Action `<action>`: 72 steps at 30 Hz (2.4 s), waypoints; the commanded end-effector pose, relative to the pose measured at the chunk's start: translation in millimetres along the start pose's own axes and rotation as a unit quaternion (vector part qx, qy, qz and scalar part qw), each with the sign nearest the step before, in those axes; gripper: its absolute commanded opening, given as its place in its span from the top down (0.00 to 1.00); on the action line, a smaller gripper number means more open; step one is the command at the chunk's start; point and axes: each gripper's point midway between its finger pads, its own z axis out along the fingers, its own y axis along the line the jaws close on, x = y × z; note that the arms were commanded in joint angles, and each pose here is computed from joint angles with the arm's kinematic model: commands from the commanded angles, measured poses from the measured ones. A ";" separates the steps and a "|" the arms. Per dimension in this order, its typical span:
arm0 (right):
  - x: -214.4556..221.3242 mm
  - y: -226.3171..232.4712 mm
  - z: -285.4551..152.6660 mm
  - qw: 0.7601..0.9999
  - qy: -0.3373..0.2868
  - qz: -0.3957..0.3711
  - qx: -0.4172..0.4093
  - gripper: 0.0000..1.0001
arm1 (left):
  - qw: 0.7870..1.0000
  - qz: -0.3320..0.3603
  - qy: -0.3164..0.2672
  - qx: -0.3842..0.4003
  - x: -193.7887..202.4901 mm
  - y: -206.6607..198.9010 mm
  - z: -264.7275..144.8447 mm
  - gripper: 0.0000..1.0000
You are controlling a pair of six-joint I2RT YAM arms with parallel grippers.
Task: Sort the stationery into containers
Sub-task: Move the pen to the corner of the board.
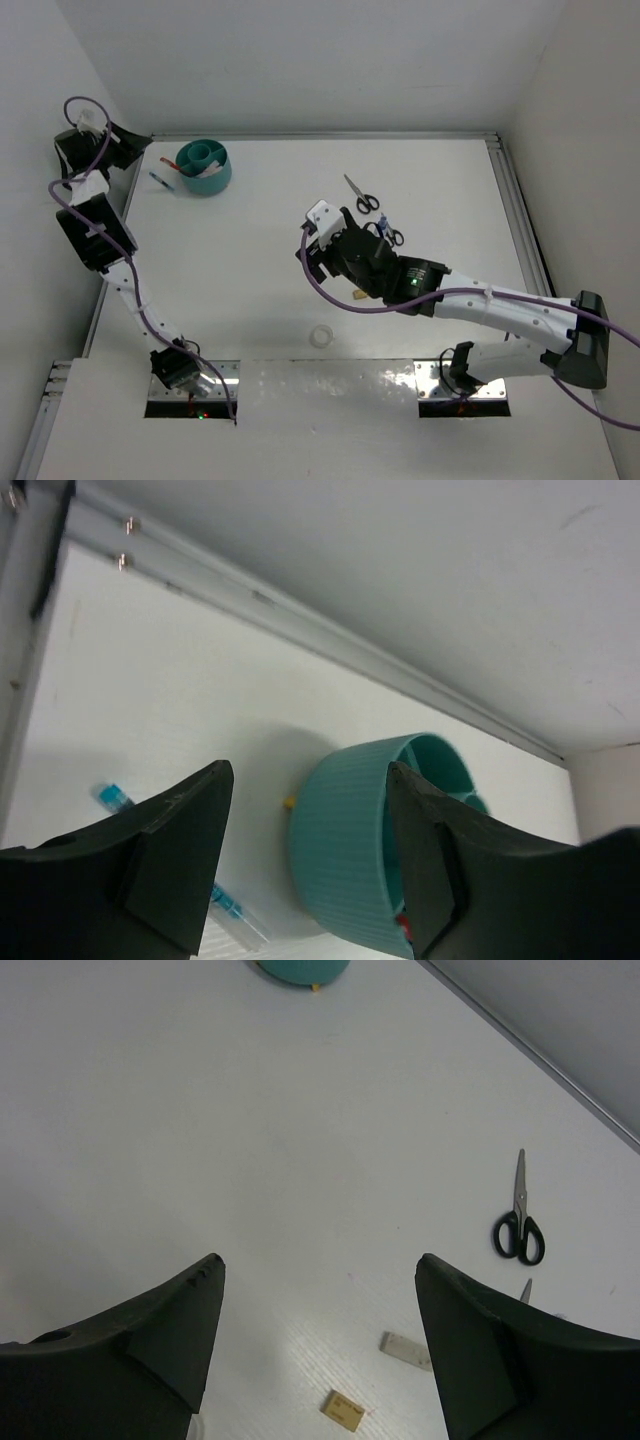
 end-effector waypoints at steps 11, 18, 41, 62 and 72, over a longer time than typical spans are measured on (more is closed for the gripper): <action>-2.2 -13.5 14.5 0.998 -0.001 0.050 0.026 0.24 | 0.997 -0.055 -0.019 0.047 30.6 15.4 40.7 0.42; 0.2 -17.9 25.8 0.998 0.015 0.053 0.030 0.24 | 0.998 -0.061 -0.028 -0.018 55.3 48.7 54.6 0.42; -0.1 -25.6 11.4 0.995 0.003 0.088 0.039 0.25 | 0.993 -0.049 0.011 -0.103 98.5 78.1 32.2 0.43; -26.3 -28.0 -28.7 0.994 -0.055 0.081 0.054 0.27 | 0.984 -0.081 0.073 -0.140 150.7 74.4 -60.3 0.43; -37.8 -22.2 -52.5 0.992 -0.081 0.072 0.057 0.28 | 0.981 -0.070 0.106 -0.143 184.5 62.4 -98.6 0.43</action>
